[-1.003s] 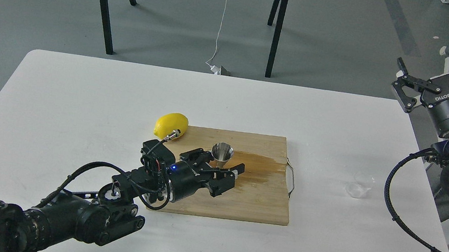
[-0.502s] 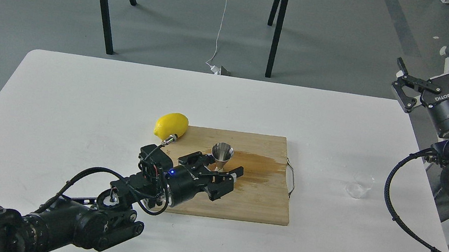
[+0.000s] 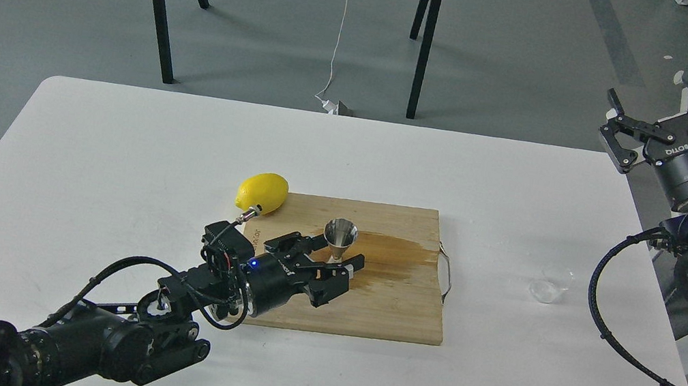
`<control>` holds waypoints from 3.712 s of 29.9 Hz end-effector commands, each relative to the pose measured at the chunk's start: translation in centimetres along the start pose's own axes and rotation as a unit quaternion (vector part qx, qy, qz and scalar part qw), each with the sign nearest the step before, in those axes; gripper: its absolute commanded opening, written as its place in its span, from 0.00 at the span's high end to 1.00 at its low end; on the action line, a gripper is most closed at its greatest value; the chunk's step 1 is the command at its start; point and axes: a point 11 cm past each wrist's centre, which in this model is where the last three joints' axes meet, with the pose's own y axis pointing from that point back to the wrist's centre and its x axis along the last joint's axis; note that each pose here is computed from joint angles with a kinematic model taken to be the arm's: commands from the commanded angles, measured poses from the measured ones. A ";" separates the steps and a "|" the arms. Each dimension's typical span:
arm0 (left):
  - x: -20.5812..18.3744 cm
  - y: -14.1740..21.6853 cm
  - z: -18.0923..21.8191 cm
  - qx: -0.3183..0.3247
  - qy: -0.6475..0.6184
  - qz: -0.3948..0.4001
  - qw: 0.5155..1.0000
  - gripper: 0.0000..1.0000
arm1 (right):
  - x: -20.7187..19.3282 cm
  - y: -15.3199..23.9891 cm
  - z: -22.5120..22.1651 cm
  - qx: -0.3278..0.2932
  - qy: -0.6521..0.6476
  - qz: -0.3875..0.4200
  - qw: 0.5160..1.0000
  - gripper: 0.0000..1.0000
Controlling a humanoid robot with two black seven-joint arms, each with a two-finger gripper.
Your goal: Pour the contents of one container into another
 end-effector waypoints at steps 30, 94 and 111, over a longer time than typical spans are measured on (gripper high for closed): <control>0.6 6.7 -3.6 0.035 0.004 0.006 0.999 0.19 | 0.0 0.0 0.0 -0.001 0.001 0.000 1.000 0.01; 23.7 23.0 -16.5 -0.075 0.673 0.398 0.618 0.05 | 6.8 18.1 9.8 -0.036 -0.275 0.440 0.854 0.01; 23.0 22.7 -16.4 -0.074 0.678 0.395 0.615 0.05 | 8.5 14.4 11.8 -0.083 -0.225 0.463 0.853 0.01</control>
